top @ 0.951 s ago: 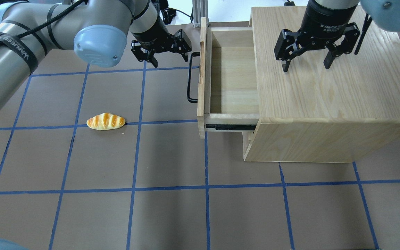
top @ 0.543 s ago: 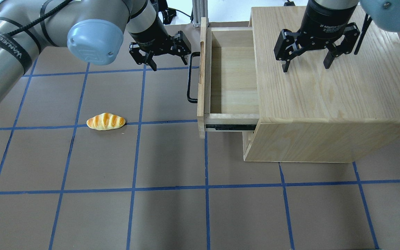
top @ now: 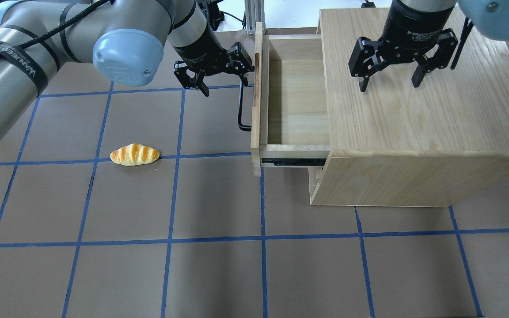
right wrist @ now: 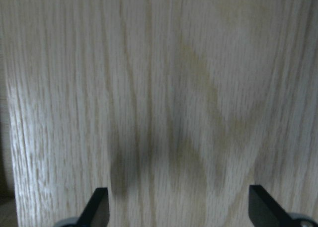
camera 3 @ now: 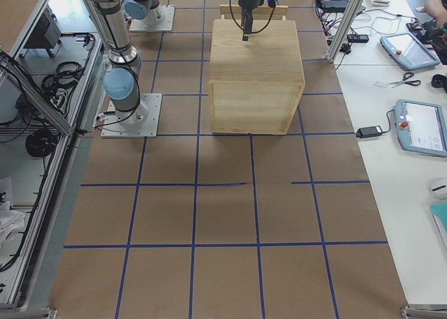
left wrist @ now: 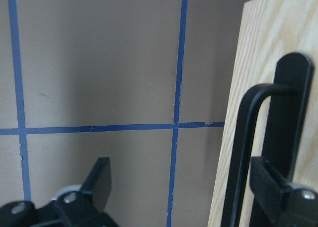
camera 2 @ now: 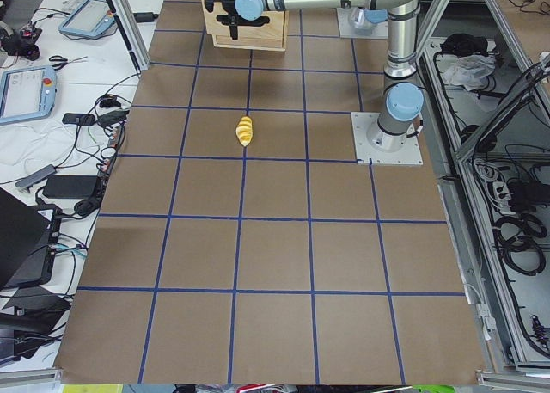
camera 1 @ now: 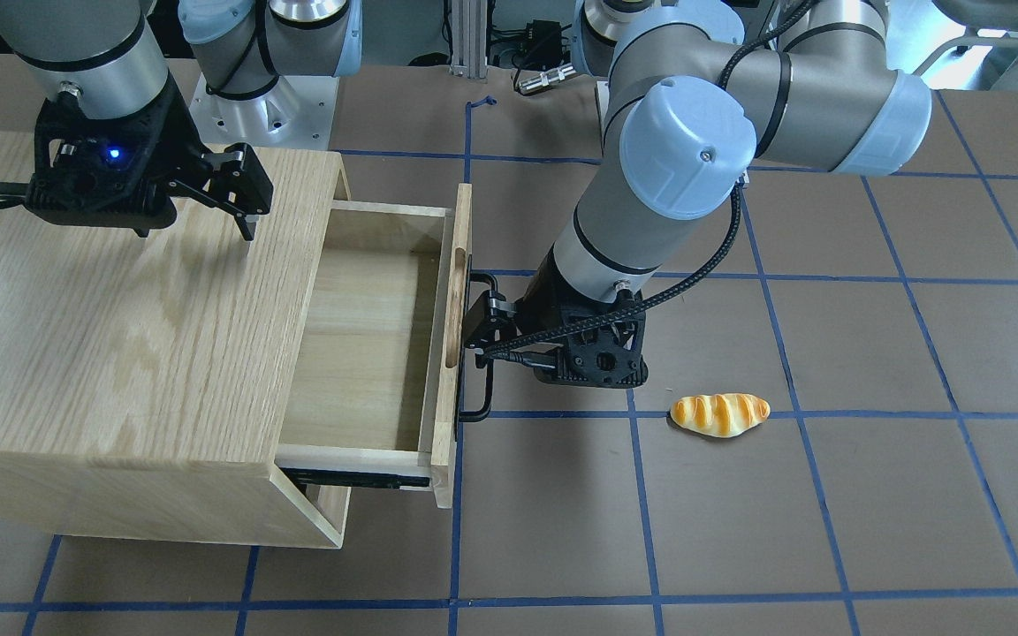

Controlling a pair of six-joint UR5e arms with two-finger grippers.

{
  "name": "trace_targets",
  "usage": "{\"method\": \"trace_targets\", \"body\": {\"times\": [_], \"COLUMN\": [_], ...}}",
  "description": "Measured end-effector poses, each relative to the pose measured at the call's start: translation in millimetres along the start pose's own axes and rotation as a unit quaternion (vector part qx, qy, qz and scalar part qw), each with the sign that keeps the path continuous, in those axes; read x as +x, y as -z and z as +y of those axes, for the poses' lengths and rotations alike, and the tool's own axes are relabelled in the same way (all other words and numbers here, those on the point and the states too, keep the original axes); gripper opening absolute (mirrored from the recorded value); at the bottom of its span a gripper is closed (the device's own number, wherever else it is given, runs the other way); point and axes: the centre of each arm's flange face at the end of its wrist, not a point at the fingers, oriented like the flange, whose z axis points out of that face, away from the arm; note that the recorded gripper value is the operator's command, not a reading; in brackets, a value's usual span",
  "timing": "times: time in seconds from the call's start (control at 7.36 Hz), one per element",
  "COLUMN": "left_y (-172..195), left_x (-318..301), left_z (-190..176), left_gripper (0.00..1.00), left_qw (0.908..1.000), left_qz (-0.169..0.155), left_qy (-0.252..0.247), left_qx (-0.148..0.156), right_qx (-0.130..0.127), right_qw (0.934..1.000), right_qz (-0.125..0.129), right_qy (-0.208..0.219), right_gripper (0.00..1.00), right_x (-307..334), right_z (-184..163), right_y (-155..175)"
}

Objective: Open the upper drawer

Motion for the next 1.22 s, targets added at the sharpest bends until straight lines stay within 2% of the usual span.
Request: {"method": "trace_targets", "body": {"times": [0.41,0.54,0.81,0.95,1.09,1.22], "left_y": [-3.7,6.7,53.5,77.3,102.7,127.3], "left_x": [-0.6,-1.0,-17.1,-39.3,-59.3,-71.8], "left_z": [-0.4,1.9,11.2,13.6,20.7,33.3], "left_gripper": [1.00,1.00,1.00,1.00,1.00,1.00], "left_qw": [1.0000,1.0000,0.9993,0.9987,0.9972,0.9933], "left_qz": [0.000,0.000,-0.009,-0.022,-0.050,-0.095], "left_qy": [-0.004,-0.008,-0.035,-0.045,-0.051,-0.056], "left_qx": [-0.003,0.001,0.013,0.015,0.021,0.033], "right_qx": [-0.001,-0.001,0.000,0.000,0.000,0.000], "right_qw": [1.0000,1.0000,1.0000,1.0000,1.0000,1.0000], "right_qz": [0.000,0.000,0.000,0.000,0.000,0.000], "right_qy": [0.000,0.000,0.000,0.000,0.000,0.001], "right_gripper": [1.00,1.00,1.00,1.00,1.00,1.00], "right_x": [0.2,0.1,0.1,0.2,0.2,0.1], "right_z": [0.0,0.0,0.0,0.0,0.0,0.0], "right_y": [-0.7,-0.6,-0.3,-0.3,-0.3,-0.3]}}
